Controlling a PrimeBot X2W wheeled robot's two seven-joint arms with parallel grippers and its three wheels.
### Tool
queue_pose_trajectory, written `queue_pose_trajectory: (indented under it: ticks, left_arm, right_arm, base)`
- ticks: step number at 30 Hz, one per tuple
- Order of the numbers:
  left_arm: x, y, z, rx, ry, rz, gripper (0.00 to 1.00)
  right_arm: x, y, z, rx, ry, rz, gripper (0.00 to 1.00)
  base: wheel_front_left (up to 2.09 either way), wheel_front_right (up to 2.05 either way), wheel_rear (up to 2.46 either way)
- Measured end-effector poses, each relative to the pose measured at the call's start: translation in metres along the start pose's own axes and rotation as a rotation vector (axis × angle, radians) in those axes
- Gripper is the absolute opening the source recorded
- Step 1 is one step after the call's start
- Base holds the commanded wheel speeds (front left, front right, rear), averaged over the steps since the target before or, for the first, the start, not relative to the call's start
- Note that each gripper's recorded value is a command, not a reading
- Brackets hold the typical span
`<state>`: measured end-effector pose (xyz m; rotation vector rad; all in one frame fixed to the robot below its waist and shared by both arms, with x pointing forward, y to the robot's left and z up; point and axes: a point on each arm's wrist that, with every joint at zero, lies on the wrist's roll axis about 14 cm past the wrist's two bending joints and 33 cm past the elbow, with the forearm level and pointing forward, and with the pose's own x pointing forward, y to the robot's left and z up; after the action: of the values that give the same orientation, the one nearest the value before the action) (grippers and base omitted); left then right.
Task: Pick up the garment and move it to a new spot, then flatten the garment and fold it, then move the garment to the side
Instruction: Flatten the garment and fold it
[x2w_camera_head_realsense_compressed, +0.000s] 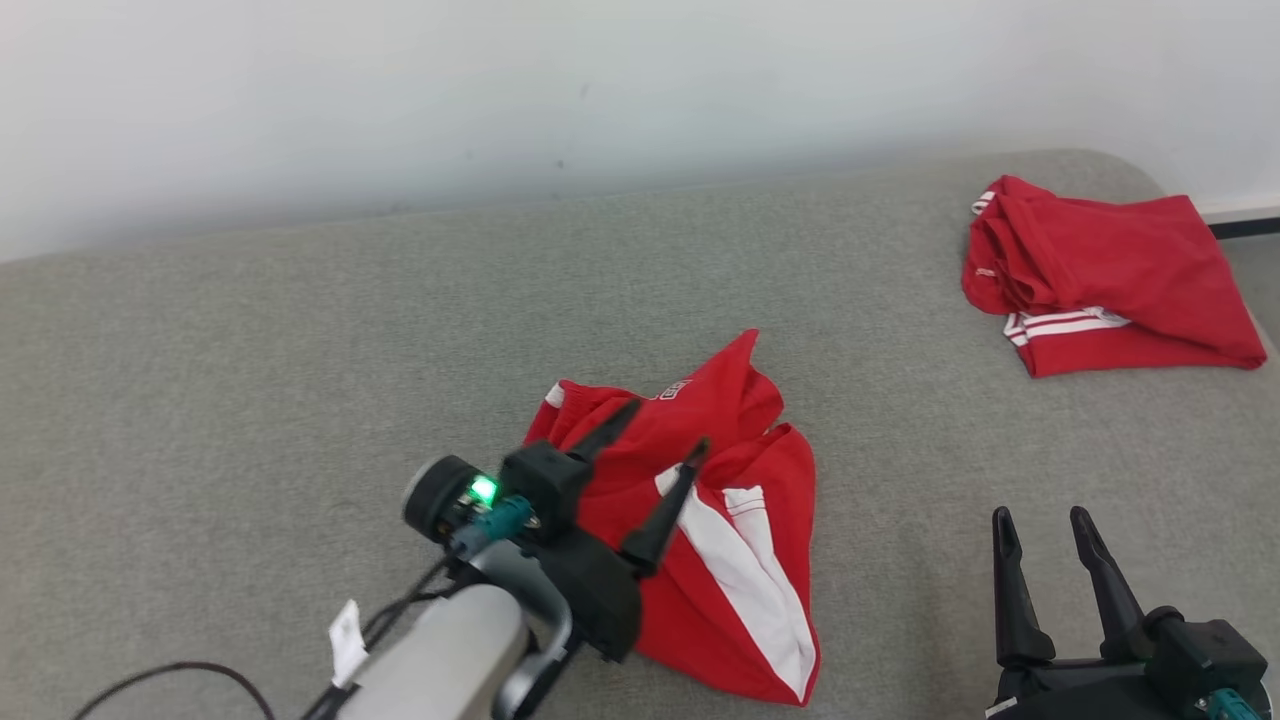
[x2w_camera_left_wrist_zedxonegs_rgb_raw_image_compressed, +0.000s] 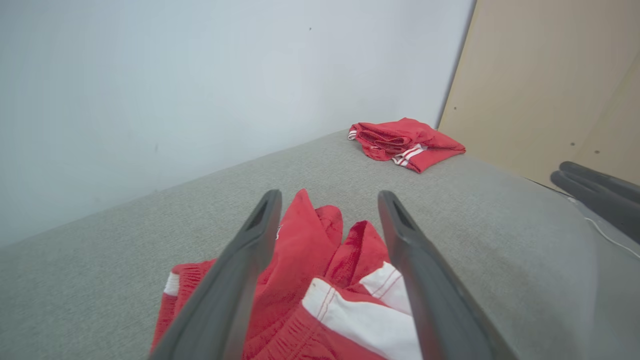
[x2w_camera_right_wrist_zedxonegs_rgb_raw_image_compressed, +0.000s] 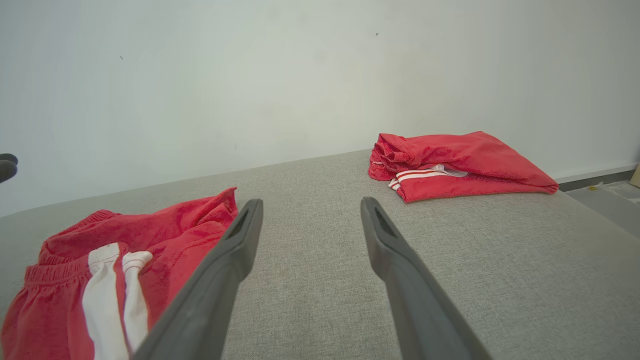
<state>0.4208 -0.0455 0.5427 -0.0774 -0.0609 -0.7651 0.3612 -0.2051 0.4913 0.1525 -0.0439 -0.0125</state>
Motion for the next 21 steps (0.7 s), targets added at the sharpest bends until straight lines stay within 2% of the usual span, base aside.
queue_pose_trajectory:
  ticks: [5, 16, 17, 18, 19, 21]
  left_arm:
    - [0.004, 0.019, -0.023, 0.026, 0.097, 0.004, 1.0]
    - [0.005, 0.005, -0.092, -0.019, 0.325, -0.079, 1.0]
    - [0.005, 0.004, -0.095, -0.024, 0.334, -0.081, 0.85]
    - [0.006, 0.002, -0.096, -0.026, 0.336, -0.088, 0.13]
    - [0.008, -0.002, -0.095, -0.029, 0.331, -0.1, 0.0]
    - [0.01, -0.007, -0.093, -0.032, 0.319, -0.111, 0.0]
  right_arm:
    - [-0.005, -0.012, -0.002, -0.002, 0.007, -0.04, 1.0]
    - [-0.012, -0.035, -0.005, -0.012, 0.022, -0.115, 1.0]
    - [-0.013, -0.036, -0.005, -0.012, 0.023, -0.119, 1.0]
    - [-0.014, -0.037, -0.005, -0.013, 0.023, -0.124, 1.0]
    - [-0.014, -0.038, -0.004, -0.013, 0.022, -0.126, 1.0]
    - [-0.014, -0.039, -0.003, -0.014, 0.017, -0.131, 1.0]
  base:
    - [0.0, 0.0, 0.0]
    - [0.0, 0.0, 0.0]
    - [0.0, 0.0, 0.0]
    - [0.0, 0.0, 0.0]
    - [0.0, 0.0, 0.0]
    - [0.0, 0.0, 0.0]
